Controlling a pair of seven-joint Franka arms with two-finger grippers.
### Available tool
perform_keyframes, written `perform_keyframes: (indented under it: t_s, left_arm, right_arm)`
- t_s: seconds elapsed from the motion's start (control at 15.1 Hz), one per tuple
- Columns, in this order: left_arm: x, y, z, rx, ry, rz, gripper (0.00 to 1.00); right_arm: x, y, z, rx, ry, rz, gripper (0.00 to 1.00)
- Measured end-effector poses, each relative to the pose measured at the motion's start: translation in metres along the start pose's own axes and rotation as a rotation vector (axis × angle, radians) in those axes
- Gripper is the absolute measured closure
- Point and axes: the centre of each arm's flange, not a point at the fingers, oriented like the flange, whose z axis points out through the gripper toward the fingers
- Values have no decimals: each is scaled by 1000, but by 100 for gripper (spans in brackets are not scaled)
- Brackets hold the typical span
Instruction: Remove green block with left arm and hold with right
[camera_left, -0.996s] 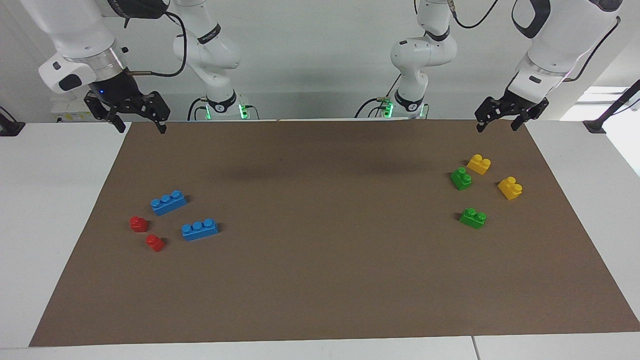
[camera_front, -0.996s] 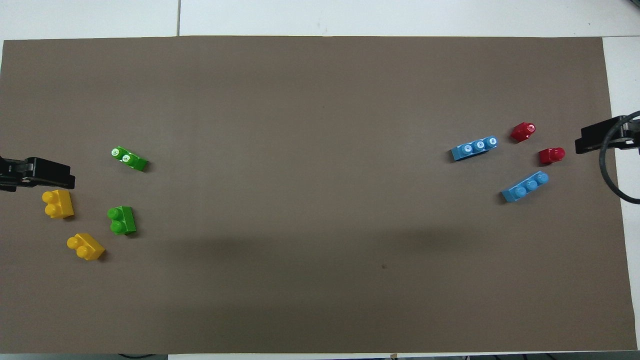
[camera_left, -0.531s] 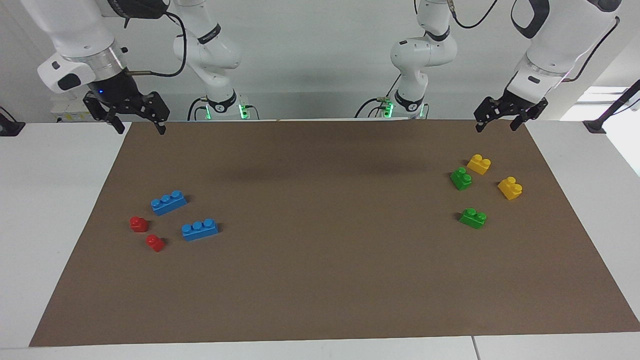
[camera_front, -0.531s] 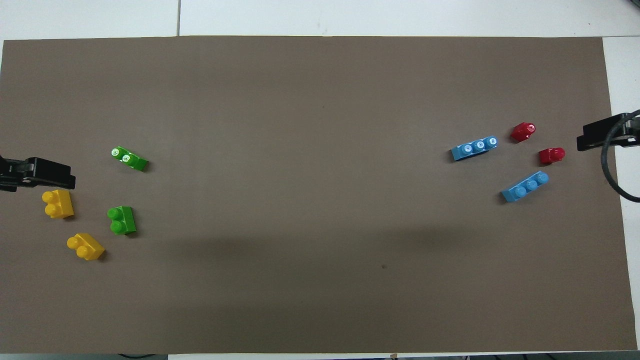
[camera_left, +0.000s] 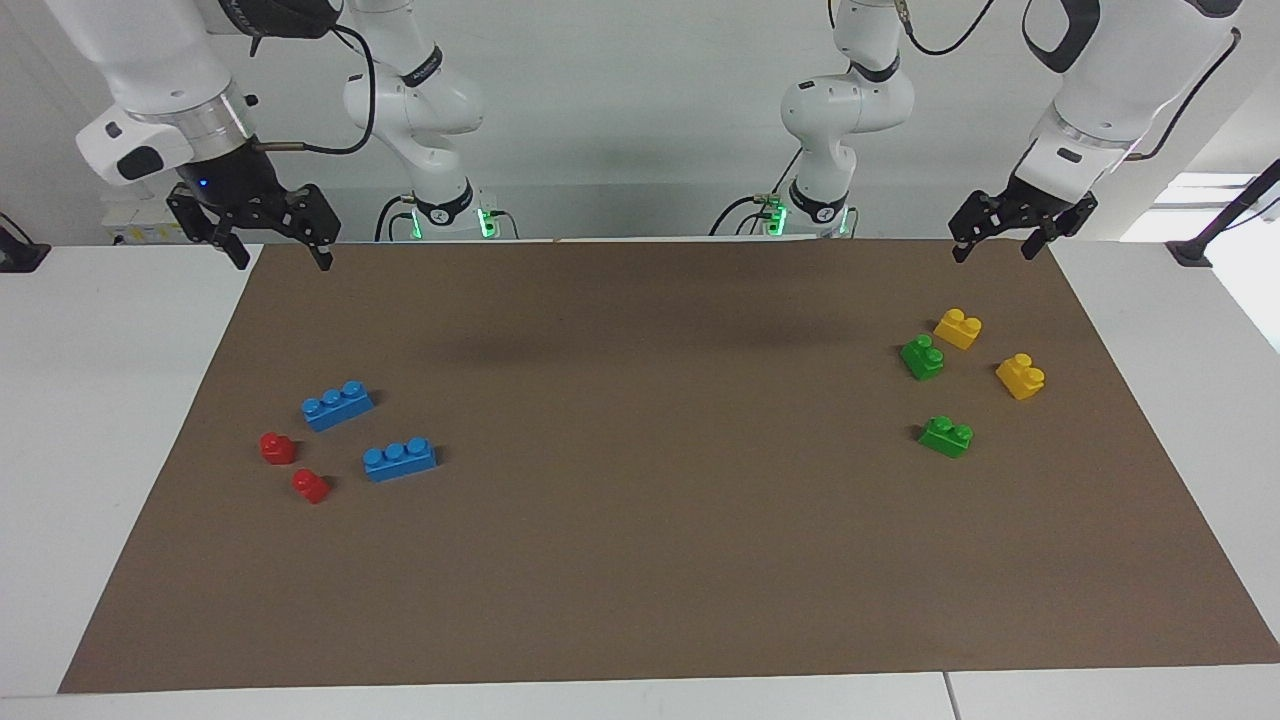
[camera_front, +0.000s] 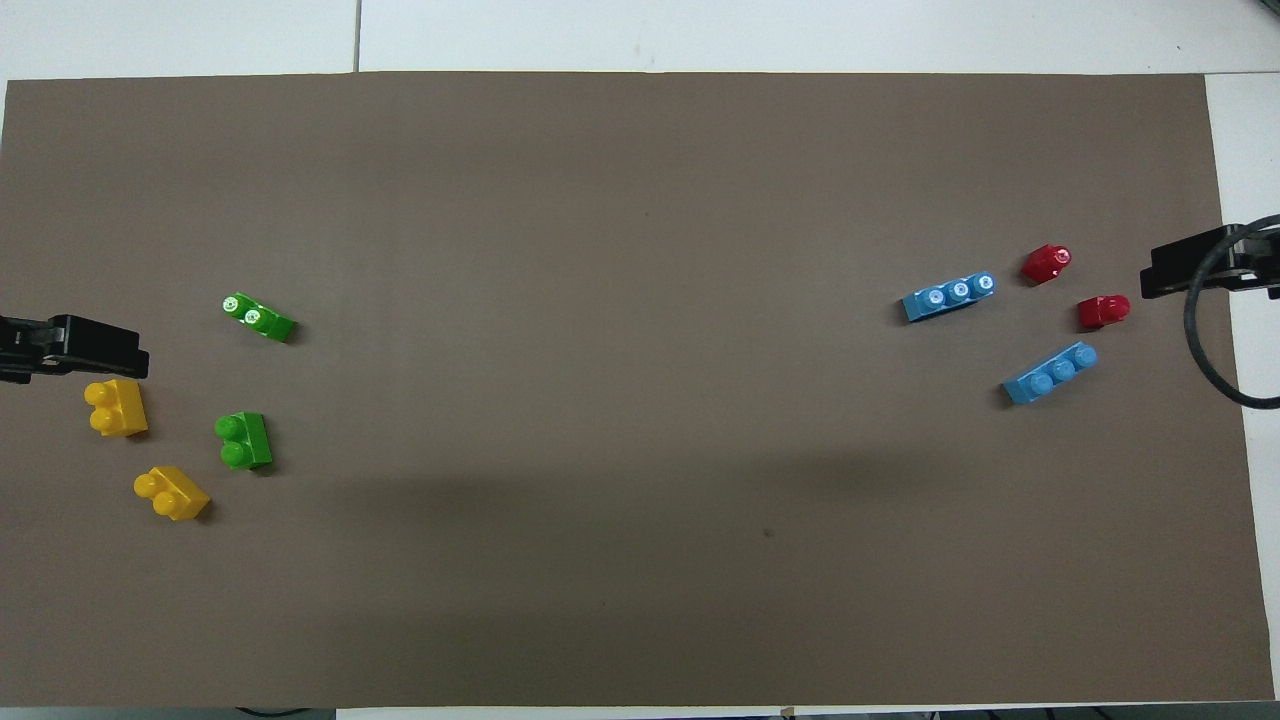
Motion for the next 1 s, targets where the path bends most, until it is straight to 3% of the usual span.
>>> perform_keyframes:
  t_s: [1.0]
  left_arm:
    - [-2, 0, -4, 1, 11, 0, 0]
  right_arm:
    - [-2, 5, 12, -1, -29, 10, 0]
